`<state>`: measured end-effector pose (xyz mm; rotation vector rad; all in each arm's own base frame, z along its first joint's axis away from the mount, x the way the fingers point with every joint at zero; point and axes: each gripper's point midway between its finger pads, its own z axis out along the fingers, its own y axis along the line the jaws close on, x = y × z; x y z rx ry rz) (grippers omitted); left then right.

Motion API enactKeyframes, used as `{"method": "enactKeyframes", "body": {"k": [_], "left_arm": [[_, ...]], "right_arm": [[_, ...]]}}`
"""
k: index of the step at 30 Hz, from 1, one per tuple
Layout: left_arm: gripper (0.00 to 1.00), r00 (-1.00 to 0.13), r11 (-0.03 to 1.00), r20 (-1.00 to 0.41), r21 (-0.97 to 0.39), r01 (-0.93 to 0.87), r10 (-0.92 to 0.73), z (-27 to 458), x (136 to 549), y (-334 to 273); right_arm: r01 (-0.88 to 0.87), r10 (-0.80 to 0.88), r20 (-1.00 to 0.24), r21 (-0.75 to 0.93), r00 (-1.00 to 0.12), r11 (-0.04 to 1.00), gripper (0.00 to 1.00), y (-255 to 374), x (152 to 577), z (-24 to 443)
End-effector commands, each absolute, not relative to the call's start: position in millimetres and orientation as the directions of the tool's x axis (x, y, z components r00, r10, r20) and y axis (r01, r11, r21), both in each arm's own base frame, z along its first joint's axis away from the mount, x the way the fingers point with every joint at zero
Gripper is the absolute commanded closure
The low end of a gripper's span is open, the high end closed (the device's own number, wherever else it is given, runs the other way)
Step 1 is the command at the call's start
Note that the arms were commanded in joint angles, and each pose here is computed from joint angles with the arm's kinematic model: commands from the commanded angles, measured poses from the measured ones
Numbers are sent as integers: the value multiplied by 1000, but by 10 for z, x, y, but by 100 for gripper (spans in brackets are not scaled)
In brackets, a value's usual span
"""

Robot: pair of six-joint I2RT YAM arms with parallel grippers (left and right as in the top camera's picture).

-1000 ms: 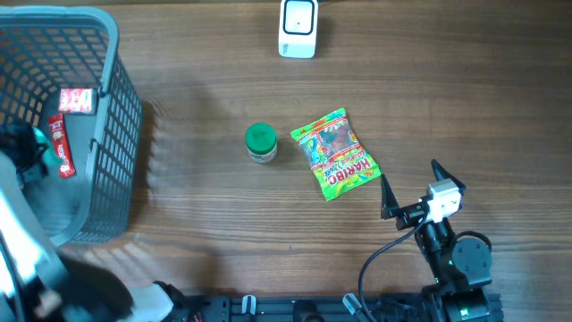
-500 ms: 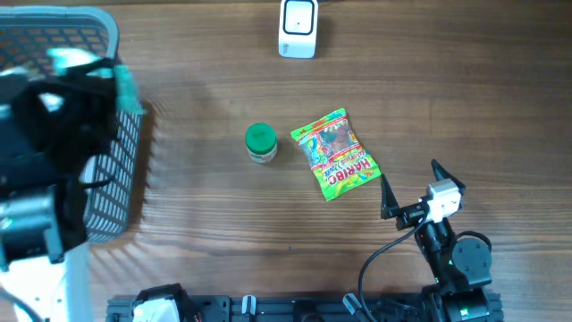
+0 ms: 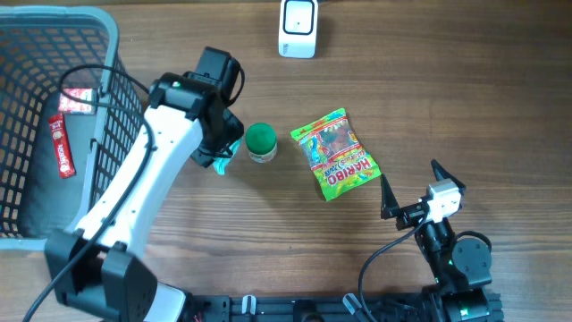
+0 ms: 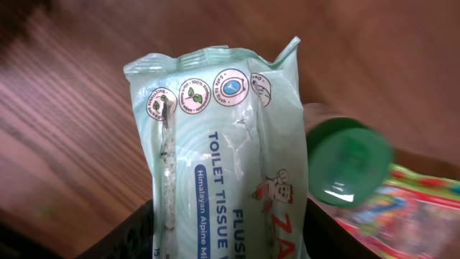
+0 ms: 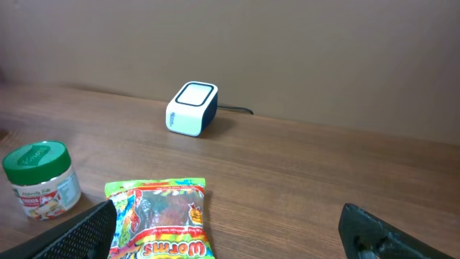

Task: Scan the item barcode
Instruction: 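Place the tissue pack on the table in front of the jar, then reach the left gripper into the basket and grasp the red Nescafe sachet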

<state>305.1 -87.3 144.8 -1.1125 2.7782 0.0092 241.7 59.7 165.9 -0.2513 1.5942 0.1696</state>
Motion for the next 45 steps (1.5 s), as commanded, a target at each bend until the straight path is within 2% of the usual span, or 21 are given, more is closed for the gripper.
{"method": "enactKeyframes", "body": {"k": [1, 6, 12, 21, 22, 23, 26, 28, 29, 33, 35, 37, 39, 40, 42, 45], "left_arm": [[48, -706, 705, -128, 56, -707, -697, 1233, 2852, -739], [48, -688, 669, -85, 171, -723, -721, 926, 2529, -615], [49, -642, 614, -71, 229, -755, -763, 578, 2281, -531], [47, -627, 624, -125, 63, -779, -769, 412, 2642, -671], [46, -628, 626, -128, 57, -777, -768, 412, 2656, -681], [40, -631, 630, -131, 54, -775, -765, 416, 2667, -682], [16, -661, 665, -156, 37, -746, -734, 508, 2732, -672], [7, -673, 689, -201, -14, -725, -712, 749, 2865, -684], [1, -685, 729, -276, -101, -677, -675, 1177, 3071, -715], [0, -647, 826, -522, -265, -497, -556, 2490, 3427, -694], [0, -536, 837, -652, -328, -438, -536, 3223, 3494, -562], [0, -374, 794, -737, -356, -493, -563, 3715, 3451, -223], [0, -222, 716, -775, -379, -586, -592, 3991, 3336, 267], [0, -181, 673, -771, -385, -631, -610, 4002, 3269, 480], [0, -86, 521, -739, -382, -763, -668, 3883, 3048, 1017], [0, -8, 337, -673, -361, -869, -740, 3640, 2775, 1610]], "right_arm": [[-258, -57, -998, -50, -23, 965, 0, 589, 2419, 1665], [-258, -57, -998, -50, -23, 965, 0, 589, 2419, 1665], [-258, -58, -998, -50, -23, 965, 0, 589, 2419, 1665], [-258, -58, -998, -50, -23, 965, 0, 589, 2419, 1665], [-258, -58, -998, -50, -22, 965, 0, 589, 2419, 1667], [-258, -58, -998, -50, -22, 965, 0, 589, 2419, 1667], [-258, -57, -998, -50, -23, 965, 0, 589, 2419, 1665], [-258, -58, -998, -50, -23, 965, 0, 589, 2419, 1665], [-258, -58, -998, -50, -23, 965, 0, 589, 2419, 1665], [-258, -58, -998, -50, -23, 965, 0, 589, 2419, 1665], [-258, -58, -998, -50, -23, 965, 0, 589, 2419, 1665], [-258, -57, -998, -50, -23, 965, 0, 589, 2419, 1665], [-258, -57, -998, -50, -23, 965, 0, 589, 2419, 1665], [-258, -57, -998, -50, -22, 965, 0, 589, 2419, 1667], [-258, -57, -998, -50, -23, 965, 0, 589, 2419, 1665], [-258, -57, -998, -50, -23, 965, 0, 589, 2419, 1665]]}}
